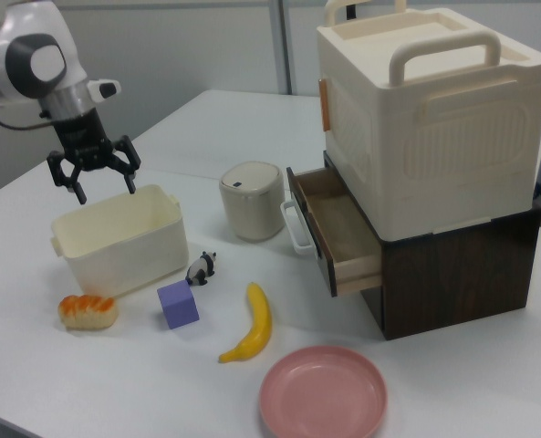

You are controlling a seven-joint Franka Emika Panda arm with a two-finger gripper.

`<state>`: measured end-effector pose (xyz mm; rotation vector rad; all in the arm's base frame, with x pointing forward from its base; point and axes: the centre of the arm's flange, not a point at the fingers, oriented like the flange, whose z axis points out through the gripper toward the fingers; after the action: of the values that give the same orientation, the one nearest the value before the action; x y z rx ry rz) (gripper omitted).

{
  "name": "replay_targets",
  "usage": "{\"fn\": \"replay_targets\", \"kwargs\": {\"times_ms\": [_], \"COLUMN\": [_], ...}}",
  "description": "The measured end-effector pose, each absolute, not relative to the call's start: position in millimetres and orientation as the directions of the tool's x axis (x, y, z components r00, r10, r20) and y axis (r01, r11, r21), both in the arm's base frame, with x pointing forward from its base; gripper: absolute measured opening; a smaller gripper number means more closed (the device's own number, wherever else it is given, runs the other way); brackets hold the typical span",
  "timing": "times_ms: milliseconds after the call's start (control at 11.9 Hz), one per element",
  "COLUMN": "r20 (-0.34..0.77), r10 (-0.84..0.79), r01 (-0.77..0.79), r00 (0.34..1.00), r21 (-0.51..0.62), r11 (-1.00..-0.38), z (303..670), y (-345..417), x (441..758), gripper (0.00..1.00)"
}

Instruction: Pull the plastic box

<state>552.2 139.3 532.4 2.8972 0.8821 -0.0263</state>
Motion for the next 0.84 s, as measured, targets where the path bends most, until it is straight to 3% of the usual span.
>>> {"fn": "replay_targets", "kwargs": {"times_ms": [168,336,588,840], "r20": [-0.030,0.022,0.040,0.039], "r10": [0.361,0.151,-0.020,-0.061], "r01": [0.362,0.151,-0.019,-0.060], "r00": [0.932,0.988,0.999,0.997], "r21": [0.063,-0.005,-0.023,-0.025], "r11": [-0.930,-0.988,-1.000,-0.998], "z": [558,586,597,594], "y": [110,69,35,29], "x": [546,545,543,545], "gripper": [1.00,1.00,1.00,1.00]}}
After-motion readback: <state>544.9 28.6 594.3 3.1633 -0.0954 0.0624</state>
